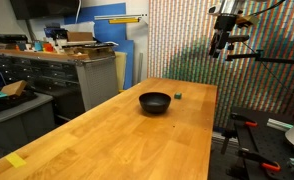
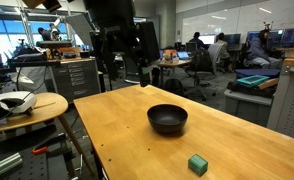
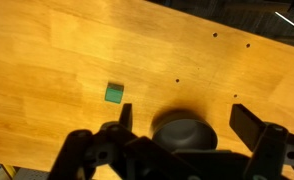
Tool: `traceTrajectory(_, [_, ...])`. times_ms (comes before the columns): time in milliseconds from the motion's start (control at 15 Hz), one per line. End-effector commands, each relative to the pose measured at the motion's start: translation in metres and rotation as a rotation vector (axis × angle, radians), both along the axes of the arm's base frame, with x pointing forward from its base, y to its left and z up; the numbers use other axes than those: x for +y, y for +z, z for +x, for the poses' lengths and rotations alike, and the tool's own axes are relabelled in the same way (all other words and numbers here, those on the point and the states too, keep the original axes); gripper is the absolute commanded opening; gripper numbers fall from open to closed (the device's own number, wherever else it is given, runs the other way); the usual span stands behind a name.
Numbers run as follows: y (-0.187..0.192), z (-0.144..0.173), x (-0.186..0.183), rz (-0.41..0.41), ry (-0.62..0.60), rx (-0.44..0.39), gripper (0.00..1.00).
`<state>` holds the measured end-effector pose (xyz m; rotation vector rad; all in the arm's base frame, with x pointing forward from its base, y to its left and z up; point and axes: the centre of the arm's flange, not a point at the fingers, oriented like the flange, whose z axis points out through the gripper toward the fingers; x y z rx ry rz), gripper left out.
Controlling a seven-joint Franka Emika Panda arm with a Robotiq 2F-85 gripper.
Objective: Put the green block inside the black bowl
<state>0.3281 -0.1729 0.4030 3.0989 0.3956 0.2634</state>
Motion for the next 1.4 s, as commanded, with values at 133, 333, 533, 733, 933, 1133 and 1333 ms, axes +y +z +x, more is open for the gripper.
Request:
traceTrajectory(133, [-0.004, 0.006, 0.002, 0.0, 0.009, -0.004, 1.0])
traceTrajectory(333, [-0.008, 0.016, 0.004, 0.006, 0.016, -0.004, 1.0])
traceTrajectory(533, [-0.018, 0.034, 0.006, 0.01, 0.004, 0.004, 1.0])
traceTrajectory(733, [-0.034, 0.053, 0.008, 0.021, -0.001, 0.007, 1.0])
traceTrajectory(933, [-0.053, 0.074, 0.006, 0.027, -0.007, -0.001, 1.0])
traceTrajectory(1133, [-0.071, 0.089, 0.0, 0.028, -0.025, -0.003, 1.0])
traceTrajectory(1333, [-0.09, 0.104, -0.011, 0.02, -0.042, 0.0, 1.0])
